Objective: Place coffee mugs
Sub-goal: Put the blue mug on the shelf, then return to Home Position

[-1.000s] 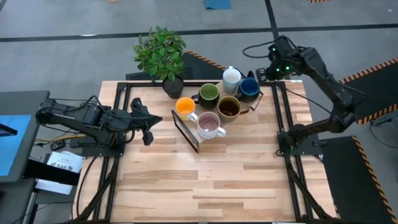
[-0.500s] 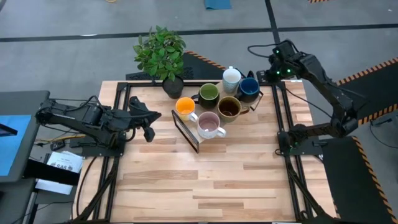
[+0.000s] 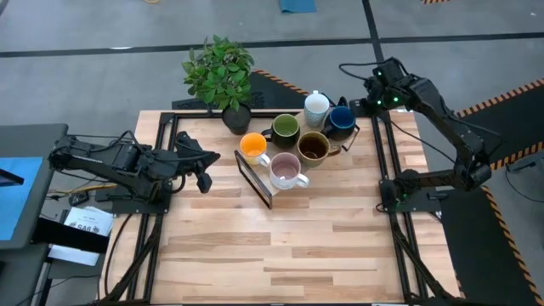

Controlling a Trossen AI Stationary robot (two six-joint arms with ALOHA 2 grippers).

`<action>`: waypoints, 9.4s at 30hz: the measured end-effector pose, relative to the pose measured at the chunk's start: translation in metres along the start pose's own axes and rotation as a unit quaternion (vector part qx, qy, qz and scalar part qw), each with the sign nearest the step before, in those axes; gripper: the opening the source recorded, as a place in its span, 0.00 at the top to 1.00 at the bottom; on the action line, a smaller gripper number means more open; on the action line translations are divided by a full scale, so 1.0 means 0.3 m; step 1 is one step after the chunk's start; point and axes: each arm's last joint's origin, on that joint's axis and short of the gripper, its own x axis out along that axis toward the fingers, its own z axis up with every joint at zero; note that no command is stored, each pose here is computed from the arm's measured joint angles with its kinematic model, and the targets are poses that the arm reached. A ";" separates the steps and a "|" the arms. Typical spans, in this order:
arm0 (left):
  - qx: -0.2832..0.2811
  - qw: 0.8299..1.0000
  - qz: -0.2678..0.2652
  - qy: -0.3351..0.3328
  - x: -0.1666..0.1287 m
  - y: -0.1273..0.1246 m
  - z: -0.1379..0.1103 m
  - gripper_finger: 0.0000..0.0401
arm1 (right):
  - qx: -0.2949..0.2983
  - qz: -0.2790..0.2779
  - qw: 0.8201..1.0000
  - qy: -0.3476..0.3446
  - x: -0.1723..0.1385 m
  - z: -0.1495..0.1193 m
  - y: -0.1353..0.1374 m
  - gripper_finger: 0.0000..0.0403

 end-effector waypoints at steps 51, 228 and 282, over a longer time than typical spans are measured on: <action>-0.119 0.951 -0.194 -0.211 -0.127 0.271 -0.306 1.00 | -0.177 0.278 0.925 -0.189 -0.324 -0.193 0.369 0.95; -0.047 0.951 -0.268 -0.145 0.063 0.219 -0.645 1.00 | -0.222 0.505 0.808 -0.208 0.216 -0.879 0.019 0.90; -0.047 0.951 -0.268 -0.145 0.063 0.219 -0.645 1.00 | -0.223 0.503 0.809 -0.208 0.218 -0.879 0.018 0.89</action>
